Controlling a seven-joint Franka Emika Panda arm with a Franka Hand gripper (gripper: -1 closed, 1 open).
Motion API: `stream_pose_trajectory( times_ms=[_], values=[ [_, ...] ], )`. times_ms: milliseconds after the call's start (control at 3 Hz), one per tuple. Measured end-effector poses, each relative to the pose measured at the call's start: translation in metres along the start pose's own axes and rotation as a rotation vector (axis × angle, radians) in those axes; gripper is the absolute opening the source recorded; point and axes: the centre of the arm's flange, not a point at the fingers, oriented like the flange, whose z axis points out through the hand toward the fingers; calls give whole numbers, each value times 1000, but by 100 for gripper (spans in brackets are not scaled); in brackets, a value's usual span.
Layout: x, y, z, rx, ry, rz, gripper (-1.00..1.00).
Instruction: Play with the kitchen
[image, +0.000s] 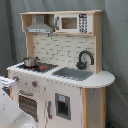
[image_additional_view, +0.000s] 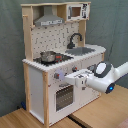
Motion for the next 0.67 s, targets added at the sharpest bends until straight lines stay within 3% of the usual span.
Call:
stream_pose_trajectory(
  times_ms=[333,667],
  values=[
    [9,2,6,4,6,-46,100],
    [19,-12,18,32,9,-89,100]
  ],
)
